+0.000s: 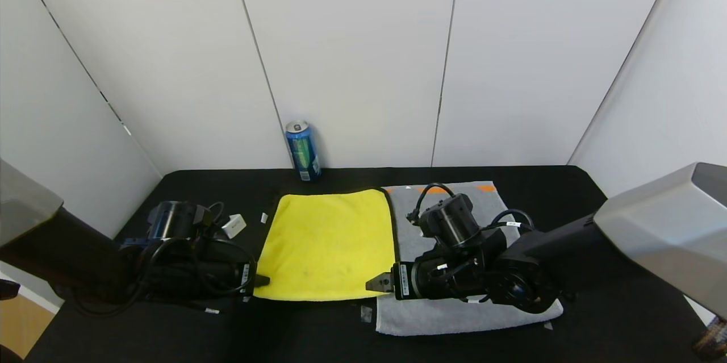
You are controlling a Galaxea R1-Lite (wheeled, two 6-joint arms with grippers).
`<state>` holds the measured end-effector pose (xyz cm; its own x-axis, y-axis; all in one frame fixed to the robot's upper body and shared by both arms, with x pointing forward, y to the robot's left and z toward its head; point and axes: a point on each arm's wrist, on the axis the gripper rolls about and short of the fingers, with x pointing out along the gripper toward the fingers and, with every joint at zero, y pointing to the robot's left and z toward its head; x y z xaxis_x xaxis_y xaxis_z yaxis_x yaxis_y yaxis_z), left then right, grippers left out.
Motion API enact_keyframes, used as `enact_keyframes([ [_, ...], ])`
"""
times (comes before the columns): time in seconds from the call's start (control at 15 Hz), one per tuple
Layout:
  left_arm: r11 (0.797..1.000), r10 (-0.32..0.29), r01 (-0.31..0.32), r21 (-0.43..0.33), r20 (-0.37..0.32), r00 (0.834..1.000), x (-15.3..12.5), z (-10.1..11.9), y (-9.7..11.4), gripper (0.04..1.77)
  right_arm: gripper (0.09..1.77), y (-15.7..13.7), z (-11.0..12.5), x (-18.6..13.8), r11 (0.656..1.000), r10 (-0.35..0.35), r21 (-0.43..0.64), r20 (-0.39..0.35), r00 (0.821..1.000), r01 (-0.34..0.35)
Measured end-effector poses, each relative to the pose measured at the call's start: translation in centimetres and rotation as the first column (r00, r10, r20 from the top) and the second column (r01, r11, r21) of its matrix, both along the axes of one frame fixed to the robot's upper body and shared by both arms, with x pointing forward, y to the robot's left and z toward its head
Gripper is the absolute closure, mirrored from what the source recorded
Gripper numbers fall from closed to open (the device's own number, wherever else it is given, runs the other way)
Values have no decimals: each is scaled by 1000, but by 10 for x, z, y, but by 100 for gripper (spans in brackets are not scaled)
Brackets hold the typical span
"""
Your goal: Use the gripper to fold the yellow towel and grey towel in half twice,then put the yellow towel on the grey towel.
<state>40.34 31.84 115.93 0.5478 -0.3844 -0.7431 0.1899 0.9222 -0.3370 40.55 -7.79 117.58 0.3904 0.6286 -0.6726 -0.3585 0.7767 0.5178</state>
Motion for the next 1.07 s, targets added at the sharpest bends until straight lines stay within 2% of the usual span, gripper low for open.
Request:
enact_keyframes([
  [0.4,1000,1,-1,-1,28,1000,-3,9,0,167,15,6,-4,-2,999,10,-41,-43,999,-12],
  [0.8,1000,2,-1,-1,35,999,-3,12,1,167,15,16,-1,8,1000,10,-25,-15,1000,-10],
  [1.07,1000,2,-2,-1,37,999,-3,12,1,167,15,19,-6,12,996,-29,-89,-18,999,28],
])
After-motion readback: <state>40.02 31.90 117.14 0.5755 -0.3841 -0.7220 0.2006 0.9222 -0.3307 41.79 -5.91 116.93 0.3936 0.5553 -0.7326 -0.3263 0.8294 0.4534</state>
